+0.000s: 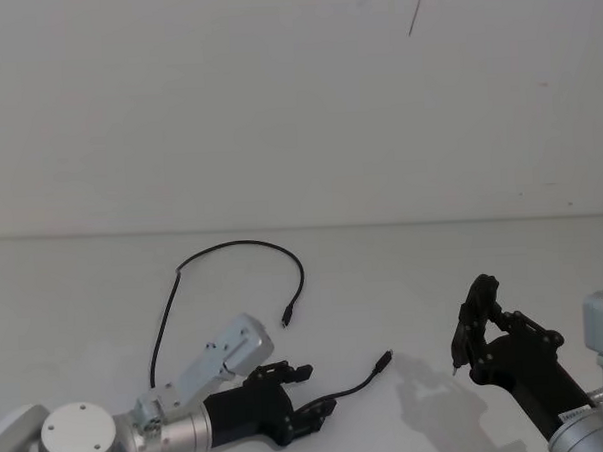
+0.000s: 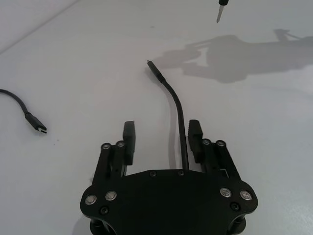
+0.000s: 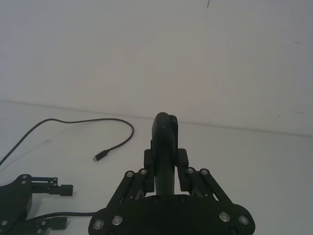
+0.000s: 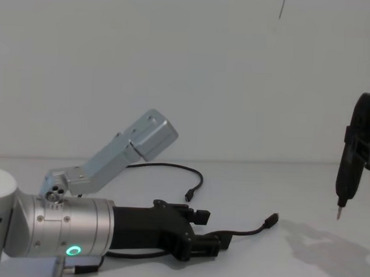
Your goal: Pick up the data cable with the one hand.
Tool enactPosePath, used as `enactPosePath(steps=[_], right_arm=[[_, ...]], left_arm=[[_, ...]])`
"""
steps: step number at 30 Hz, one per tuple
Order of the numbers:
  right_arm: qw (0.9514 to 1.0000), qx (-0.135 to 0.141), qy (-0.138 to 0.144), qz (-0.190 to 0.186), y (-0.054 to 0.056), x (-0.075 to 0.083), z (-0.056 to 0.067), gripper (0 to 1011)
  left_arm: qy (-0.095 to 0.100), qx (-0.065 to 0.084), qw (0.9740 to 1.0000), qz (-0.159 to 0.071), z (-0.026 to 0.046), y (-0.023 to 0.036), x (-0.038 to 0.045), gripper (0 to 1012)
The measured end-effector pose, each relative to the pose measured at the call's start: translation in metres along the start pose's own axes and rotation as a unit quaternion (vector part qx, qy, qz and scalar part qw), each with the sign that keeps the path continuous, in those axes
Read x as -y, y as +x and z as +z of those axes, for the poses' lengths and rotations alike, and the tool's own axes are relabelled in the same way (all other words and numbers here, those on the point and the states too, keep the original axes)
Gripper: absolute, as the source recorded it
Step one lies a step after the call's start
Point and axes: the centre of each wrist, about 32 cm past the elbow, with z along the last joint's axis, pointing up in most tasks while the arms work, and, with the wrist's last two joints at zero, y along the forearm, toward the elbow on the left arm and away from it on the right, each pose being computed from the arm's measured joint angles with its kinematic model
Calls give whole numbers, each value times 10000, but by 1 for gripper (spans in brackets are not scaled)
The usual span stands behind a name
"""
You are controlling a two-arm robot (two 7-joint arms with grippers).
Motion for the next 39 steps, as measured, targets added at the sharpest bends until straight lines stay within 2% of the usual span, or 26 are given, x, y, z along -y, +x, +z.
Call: enactPosePath(steps=[2, 4, 5, 6, 9, 18, 21, 29, 34, 39], right_arm=[[10000, 0, 0, 0, 0, 0, 0, 269], [10000, 0, 0, 0, 0, 0, 0, 269], [10000, 0, 0, 0, 0, 0, 0, 269], [10000, 0, 0, 0, 0, 0, 0, 269], [10000, 0, 0, 0, 0, 0, 0, 269], [10000, 0, 0, 0, 0, 0, 0, 269], [10000, 0, 0, 0, 0, 0, 0, 269], [10000, 0, 0, 0, 0, 0, 0, 269], [10000, 0, 0, 0, 0, 0, 0, 269], [10000, 0, 0, 0, 0, 0, 0, 269]], left_arm=[[2, -7, 10000, -3, -1, 3, 10, 570], [5, -12, 10000, -5, -1, 6, 19, 529], [8, -17, 10000, -6, -2, 9, 25, 469], [9, -19, 10000, -7, -2, 11, 28, 469], [11, -26, 10000, -12, -2, 15, 41, 346], [15, -37, 10000, -18, -2, 23, 60, 82], [18, -39, 10000, -21, -2, 24, 66, 42], [-21, -12, 10000, -27, 8, 16, 61, 42], [-156, 58, 9998, -50, 55, 10, 7, 42], [-353, 140, 9992, -108, 126, 12, -129, 42]])
